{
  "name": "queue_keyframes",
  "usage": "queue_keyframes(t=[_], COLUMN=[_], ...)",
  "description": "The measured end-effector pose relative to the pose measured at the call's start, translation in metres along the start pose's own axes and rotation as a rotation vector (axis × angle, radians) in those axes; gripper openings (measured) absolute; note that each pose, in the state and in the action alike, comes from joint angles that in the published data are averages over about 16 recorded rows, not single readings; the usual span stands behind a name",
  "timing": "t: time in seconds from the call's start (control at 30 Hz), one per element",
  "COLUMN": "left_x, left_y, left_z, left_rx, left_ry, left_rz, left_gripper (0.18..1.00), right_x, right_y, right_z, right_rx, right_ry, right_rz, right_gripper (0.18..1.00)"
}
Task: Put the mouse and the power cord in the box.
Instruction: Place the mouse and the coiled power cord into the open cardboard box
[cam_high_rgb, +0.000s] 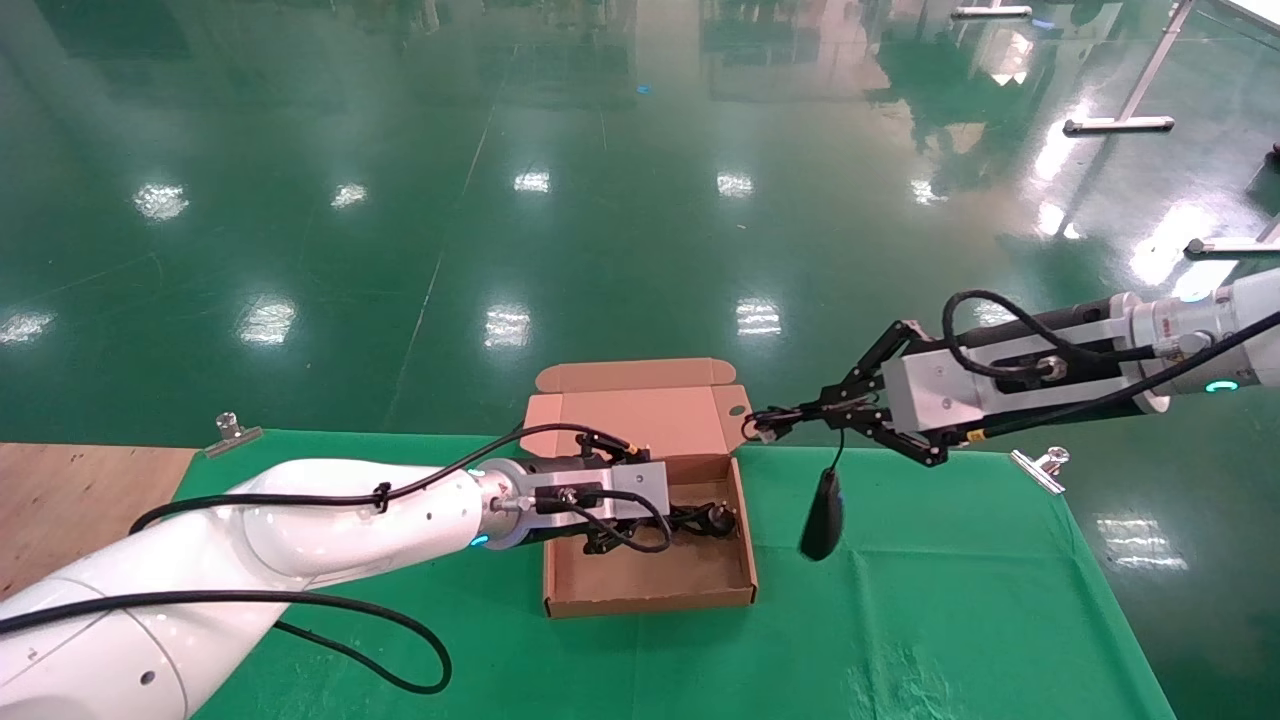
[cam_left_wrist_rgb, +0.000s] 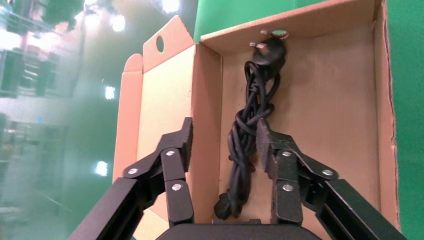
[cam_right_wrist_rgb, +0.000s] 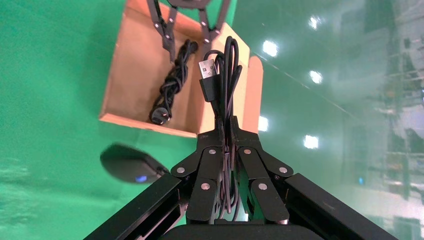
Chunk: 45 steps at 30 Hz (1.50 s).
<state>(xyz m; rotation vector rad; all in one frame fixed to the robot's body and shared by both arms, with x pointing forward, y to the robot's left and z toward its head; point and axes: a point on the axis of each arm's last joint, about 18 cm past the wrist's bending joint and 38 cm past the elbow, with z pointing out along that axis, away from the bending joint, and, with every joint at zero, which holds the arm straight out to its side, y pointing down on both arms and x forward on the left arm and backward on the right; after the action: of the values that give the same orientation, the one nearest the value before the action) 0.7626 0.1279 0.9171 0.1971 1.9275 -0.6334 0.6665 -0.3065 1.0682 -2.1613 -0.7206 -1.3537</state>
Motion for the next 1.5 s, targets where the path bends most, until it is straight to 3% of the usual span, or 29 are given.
queue_keyframes(t=[0.23,0.4,0.77,1.13,1.33,1.5], left_x=[-0.007,-0.013,-0.016,0.000,0.013,0.021], left_y=[0.006,0.030,0.102,0.150,0.158,0.157], left_z=[-0.006,-0.022,-0.097,-0.169,-0.181,-0.179], left_rx=[0.034,0.054,0.136,0.167,0.159,0.154], left_ry=[-0.026,-0.050,-0.122,-0.205,-0.217,-0.213], left_rz=[-0.094,-0.169,-0.277,-0.341,-0.366,-0.378], left_gripper=[0.570,0.676,0.883,0.982,0.998,1.000], right_x=[0.006,0.015,0.028,0.004,-0.015,-0.030], right_y=[-0.017,-0.033,-0.071,-0.101,-0.106,-0.096], right_z=[0.014,0.032,0.085,0.152,0.187,0.207], right_rx=[0.033,0.047,0.068,0.060,0.017,-0.047], right_ry=[-0.029,-0.044,-0.073,-0.088,-0.050,-0.012], right_rz=[-0.021,-0.043,-0.099,-0.115,-0.100,-0.088], right_gripper=[0.196,0.196,0.196,0.195,0.195,0.195])
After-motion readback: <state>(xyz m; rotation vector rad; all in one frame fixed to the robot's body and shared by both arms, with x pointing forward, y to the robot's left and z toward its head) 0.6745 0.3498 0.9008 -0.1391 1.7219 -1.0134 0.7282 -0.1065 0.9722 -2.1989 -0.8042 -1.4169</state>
